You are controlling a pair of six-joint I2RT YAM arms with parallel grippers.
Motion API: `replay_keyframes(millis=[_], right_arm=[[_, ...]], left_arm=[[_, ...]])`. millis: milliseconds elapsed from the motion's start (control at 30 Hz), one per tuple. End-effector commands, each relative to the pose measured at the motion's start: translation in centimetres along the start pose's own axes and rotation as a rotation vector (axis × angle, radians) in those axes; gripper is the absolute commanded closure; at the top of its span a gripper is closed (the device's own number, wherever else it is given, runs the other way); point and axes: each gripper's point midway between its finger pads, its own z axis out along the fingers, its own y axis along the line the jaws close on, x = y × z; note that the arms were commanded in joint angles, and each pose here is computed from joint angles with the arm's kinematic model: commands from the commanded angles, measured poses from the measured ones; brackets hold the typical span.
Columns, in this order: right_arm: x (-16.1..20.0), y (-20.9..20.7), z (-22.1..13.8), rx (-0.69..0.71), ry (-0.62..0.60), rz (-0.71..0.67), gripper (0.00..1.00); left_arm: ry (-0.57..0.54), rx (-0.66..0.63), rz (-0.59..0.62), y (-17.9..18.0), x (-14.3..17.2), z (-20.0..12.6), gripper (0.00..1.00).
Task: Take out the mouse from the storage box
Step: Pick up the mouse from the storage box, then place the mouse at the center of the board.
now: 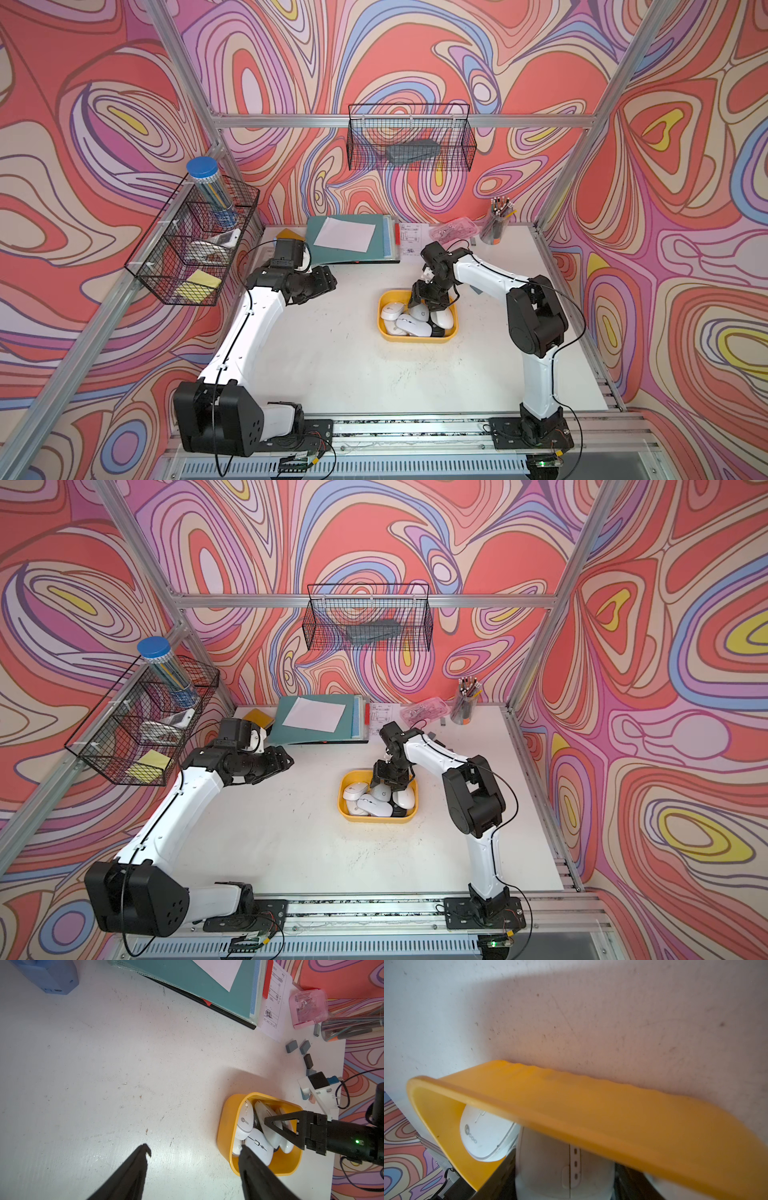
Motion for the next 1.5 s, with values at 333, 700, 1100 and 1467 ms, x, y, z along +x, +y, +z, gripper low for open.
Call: replay_keyframes(millis=[333,700,1100,1467], right_arm=[[-0.6,2.7,-4.2,0.018,-0.123,-0.064,0.53],[-1.8,-2.7,-9.2,0.317,-0.336,-0.037,0.56],[0.7,-11.0,-12.0,0.437,-0.376,0.159,0.56],[3.5,-17.8,-8.0,0.508,-0.28,0.295,0.56]], left_arm=[[0.001,0.016,-0.001,-0.1,0.0,0.2,0.27],[-0.001,0.028,-0.002,-0.3,0.0,0.2,0.27],[-0.006,0.049,-0.001,-0.7,0.0,0.0,0.27],[0.0,0.052,-0.002,-0.7,0.1,0.1,0.27]])
